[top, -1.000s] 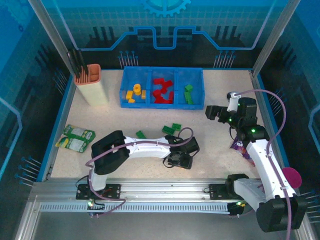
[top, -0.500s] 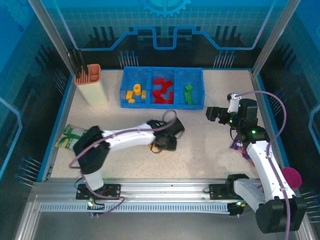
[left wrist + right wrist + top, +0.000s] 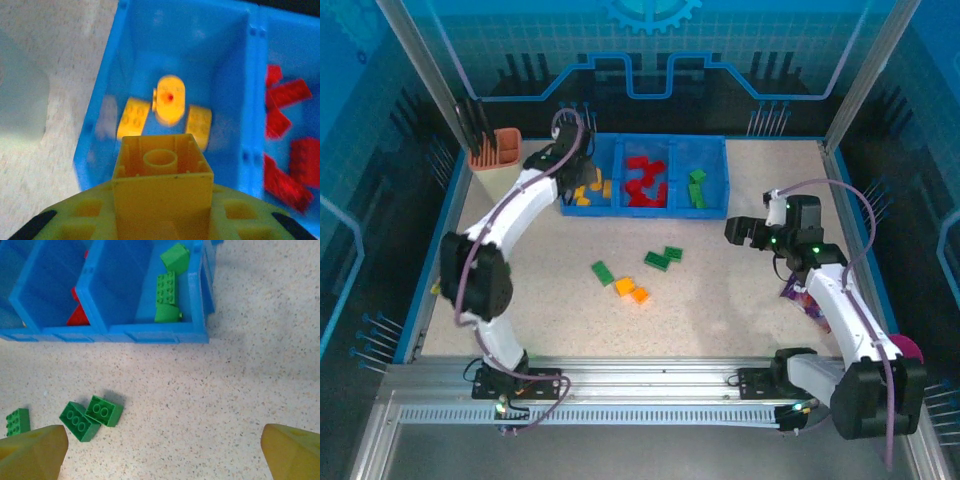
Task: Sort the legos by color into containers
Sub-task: Place the lego in the container.
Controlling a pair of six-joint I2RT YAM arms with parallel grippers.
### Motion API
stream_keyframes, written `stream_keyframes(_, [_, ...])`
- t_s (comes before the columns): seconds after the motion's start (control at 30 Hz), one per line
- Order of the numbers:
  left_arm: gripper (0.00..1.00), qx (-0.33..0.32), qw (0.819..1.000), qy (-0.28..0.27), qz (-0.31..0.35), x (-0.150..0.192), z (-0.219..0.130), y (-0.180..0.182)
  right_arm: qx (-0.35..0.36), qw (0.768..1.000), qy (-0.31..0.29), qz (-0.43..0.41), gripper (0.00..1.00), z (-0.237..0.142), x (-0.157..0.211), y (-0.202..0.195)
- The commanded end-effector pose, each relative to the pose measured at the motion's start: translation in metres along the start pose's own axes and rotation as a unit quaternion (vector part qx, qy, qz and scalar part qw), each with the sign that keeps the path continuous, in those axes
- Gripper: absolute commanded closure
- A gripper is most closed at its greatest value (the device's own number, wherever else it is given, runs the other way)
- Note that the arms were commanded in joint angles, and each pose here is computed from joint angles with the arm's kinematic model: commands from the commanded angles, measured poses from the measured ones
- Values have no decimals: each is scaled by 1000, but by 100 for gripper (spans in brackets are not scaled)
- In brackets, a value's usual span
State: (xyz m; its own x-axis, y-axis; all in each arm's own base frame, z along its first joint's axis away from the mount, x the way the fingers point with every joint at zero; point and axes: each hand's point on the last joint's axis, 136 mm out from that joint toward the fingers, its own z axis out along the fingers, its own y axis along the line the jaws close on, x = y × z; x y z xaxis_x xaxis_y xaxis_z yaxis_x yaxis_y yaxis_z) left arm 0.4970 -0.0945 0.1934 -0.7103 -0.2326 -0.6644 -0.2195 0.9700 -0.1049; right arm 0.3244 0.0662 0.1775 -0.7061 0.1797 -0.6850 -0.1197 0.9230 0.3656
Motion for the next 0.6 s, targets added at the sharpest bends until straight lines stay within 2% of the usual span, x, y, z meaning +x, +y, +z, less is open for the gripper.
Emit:
stream_keyframes(0.0, [72,5,1000,7,24,-12,43,-9,-12,1000,-7,-10,0,-3,-13,6])
stream_keyframes(0.3, [71,-4,1000,20,4,-47,129,-14,-10,999,30,-6,0,13,-3,2])
stream_keyframes(0.57, [63,11,999,42,-11,-32,160,-21,-12,999,44,-9,0,20,0,2])
